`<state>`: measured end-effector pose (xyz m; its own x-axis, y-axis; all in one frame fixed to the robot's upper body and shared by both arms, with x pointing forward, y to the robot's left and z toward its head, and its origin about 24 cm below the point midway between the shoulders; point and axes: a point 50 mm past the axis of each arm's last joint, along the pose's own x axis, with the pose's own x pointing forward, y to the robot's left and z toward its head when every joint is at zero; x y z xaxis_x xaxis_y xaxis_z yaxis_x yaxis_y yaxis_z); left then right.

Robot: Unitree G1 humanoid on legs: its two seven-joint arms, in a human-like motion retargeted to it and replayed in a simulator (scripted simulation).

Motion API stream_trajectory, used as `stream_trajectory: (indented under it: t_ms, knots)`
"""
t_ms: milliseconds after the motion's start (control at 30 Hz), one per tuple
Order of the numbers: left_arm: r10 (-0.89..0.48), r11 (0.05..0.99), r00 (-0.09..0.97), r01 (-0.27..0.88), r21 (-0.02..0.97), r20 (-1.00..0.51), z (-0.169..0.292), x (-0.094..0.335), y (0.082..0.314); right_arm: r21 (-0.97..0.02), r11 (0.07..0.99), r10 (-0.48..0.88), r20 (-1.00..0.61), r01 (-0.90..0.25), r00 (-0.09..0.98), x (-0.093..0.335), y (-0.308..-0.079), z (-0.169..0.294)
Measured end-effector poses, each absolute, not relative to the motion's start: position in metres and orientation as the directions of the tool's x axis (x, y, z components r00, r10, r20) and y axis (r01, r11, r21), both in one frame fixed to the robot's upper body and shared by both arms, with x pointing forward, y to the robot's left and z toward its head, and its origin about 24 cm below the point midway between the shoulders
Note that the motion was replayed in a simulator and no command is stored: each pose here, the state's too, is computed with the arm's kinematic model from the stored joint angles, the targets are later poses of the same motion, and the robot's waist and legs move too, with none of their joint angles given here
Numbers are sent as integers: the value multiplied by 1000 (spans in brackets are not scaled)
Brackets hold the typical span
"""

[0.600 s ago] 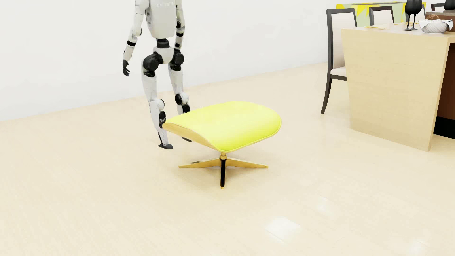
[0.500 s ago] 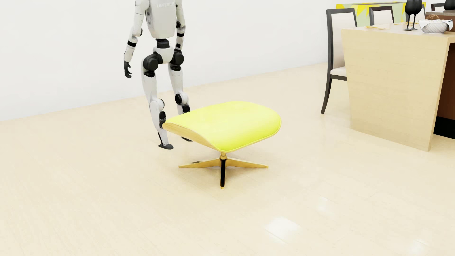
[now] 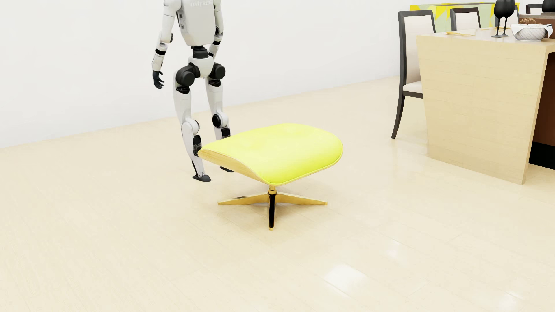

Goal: Take a seat on lime chair

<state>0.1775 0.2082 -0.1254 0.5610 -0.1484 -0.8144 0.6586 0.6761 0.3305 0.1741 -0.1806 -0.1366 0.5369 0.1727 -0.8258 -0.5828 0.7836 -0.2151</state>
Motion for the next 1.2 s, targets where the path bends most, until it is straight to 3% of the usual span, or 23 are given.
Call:
stream_trajectory:
  t_ms: [167, 333, 400, 500, 567, 633, 733, 967, 1067, 1200]
  knots:
    - [-244, 511, 641, 723, 465, -728, -94, 235, 178, -357, 707, 227, -703, -611, 674, 239, -163, -99]
    - [-438, 193, 675, 715, 672, -593, -31, 292, 140, -546, 581, 367, -486, -604, 793, 298, -137, -34]
    - [-552, 39, 666, 621, 783, -501, 8, 310, 117, -670, 455, 489, -363, -587, 793, 317, -123, 7]
    - [-726, -200, 557, 391, 899, -404, 68, 320, 79, -828, 303, 653, -180, -472, 736, 333, -106, 79]
    - [-788, -271, 494, 255, 928, -366, 102, 319, 62, -893, 244, 732, -87, -379, 676, 335, -93, 127]
    - [-861, -180, 461, 115, 977, -213, 136, 311, 56, -927, 268, 783, 50, -264, 620, 329, -84, 169]
    - [-925, -62, 375, -1, 998, -57, 174, 290, 54, -923, 351, 825, 227, -155, 518, 305, -84, 215]
    - [-951, 152, 257, -89, 984, 170, 211, 255, 67, -842, 534, 809, 485, -70, 332, 252, -93, 259]
    - [-933, 193, 291, -92, 977, 212, 209, 257, 74, -817, 573, 778, 518, -64, 355, 251, -100, 255]
    - [-874, 191, 449, -34, 981, 186, 184, 278, 88, -823, 559, 732, 437, -96, 522, 277, -113, 222]
